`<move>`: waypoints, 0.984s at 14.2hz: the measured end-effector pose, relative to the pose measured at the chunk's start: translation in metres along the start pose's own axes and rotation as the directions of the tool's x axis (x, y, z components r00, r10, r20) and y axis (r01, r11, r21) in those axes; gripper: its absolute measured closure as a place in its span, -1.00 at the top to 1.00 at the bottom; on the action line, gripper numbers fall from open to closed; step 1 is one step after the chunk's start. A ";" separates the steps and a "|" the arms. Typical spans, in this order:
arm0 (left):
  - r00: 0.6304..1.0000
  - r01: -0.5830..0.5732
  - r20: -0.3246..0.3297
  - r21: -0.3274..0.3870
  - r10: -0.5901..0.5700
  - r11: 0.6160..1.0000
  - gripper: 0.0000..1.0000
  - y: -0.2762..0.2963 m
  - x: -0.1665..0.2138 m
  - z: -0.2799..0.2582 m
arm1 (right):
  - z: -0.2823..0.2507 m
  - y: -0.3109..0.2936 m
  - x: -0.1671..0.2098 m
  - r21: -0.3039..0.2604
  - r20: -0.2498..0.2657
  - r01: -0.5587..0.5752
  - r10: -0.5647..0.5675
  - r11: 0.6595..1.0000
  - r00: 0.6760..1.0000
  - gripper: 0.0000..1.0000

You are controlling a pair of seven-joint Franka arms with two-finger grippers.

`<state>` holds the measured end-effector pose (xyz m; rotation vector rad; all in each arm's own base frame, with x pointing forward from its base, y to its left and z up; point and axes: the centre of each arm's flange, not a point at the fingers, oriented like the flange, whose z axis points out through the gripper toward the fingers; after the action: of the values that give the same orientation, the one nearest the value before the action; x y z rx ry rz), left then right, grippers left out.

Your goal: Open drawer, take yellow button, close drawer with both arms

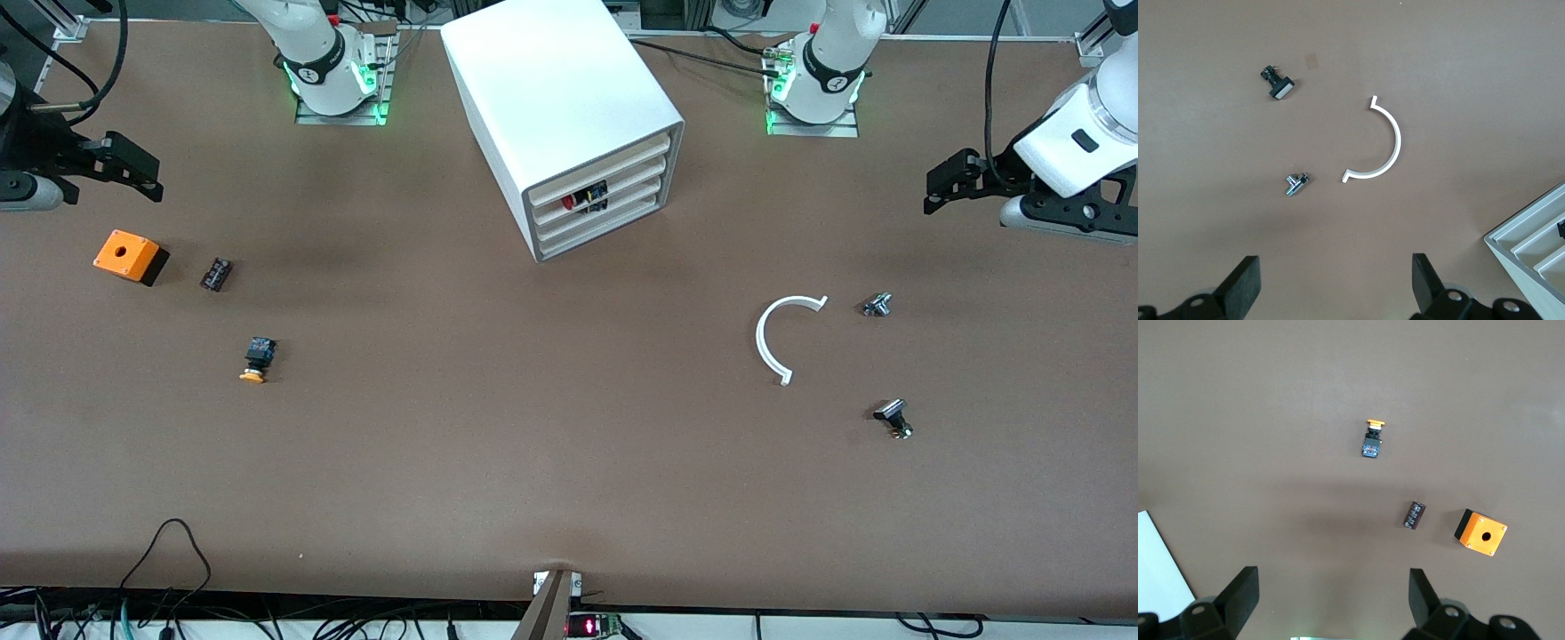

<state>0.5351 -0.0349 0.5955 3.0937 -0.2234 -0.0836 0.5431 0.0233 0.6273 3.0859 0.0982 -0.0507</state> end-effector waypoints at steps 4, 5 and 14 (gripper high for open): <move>1.000 -0.009 0.002 0.000 0.009 1.000 1.00 0.005 -0.001 -0.001 | 0.005 -0.001 0.005 0.000 -0.031 -0.006 0.006 1.000 0.999 0.99; 1.000 -0.009 0.003 0.000 0.009 1.000 1.00 0.005 -0.001 -0.001 | 0.006 -0.001 0.006 0.003 -0.038 -0.007 0.007 1.000 0.999 0.99; 1.000 -0.009 0.004 0.000 0.009 1.000 1.00 0.005 -0.001 -0.001 | 0.004 -0.014 0.006 0.054 -0.041 -0.119 0.122 0.991 0.992 0.99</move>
<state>0.5333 -0.0393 0.5966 3.0928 -0.2367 -0.0891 0.5482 0.0374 0.6223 3.1377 -0.0893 0.0204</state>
